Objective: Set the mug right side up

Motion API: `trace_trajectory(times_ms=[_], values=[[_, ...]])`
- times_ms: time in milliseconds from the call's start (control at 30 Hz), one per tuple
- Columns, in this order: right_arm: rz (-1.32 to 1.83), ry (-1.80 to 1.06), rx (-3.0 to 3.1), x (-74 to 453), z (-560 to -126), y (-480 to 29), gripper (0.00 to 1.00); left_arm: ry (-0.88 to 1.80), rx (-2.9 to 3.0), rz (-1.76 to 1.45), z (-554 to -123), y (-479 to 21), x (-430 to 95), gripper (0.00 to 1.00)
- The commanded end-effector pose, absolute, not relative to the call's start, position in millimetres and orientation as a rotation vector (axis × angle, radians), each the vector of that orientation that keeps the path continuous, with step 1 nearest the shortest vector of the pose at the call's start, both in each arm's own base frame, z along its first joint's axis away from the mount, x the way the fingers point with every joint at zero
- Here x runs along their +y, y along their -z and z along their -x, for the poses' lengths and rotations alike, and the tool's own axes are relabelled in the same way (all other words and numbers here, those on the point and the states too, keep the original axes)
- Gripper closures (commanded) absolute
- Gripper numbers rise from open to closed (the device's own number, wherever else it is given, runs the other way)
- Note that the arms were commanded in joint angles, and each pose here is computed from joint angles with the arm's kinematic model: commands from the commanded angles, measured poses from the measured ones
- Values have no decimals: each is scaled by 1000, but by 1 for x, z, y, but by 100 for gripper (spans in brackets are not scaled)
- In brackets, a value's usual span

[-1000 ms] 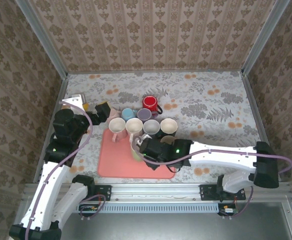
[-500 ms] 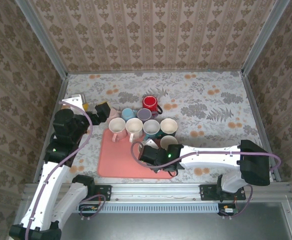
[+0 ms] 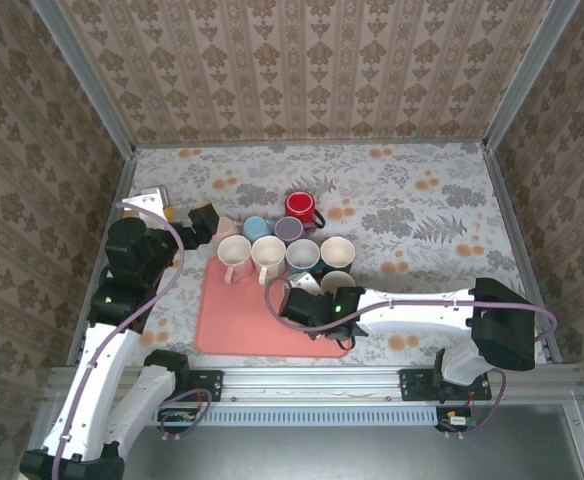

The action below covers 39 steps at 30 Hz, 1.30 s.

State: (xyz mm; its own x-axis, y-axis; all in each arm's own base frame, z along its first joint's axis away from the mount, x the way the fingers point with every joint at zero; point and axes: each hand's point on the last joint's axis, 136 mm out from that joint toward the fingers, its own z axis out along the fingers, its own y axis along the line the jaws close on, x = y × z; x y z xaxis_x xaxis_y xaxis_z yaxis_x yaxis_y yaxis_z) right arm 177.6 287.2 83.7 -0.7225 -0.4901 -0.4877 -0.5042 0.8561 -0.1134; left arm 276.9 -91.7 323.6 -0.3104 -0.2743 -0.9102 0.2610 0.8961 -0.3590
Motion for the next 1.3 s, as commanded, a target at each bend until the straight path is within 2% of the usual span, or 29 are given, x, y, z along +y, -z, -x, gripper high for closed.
trace_trajectory(times_ms=[0,100,367,667,933,1267], values=[[623,-13,2460,287,-196,-89,83,516,1811,25,-279,-321,-88,0],[582,-24,2453,287,-201,-87,80,524,1811,20,-279,-321,-89,0],[580,-40,2456,288,-201,-85,61,529,1821,28,-282,-318,-90,0],[582,-151,2454,283,-189,-111,46,505,1875,80,-289,-307,-85,0],[668,-344,2442,292,-170,-136,46,530,1985,96,-299,-287,-91,0],[686,-323,2373,269,-179,-181,54,450,2236,247,-306,-256,-82,0]])
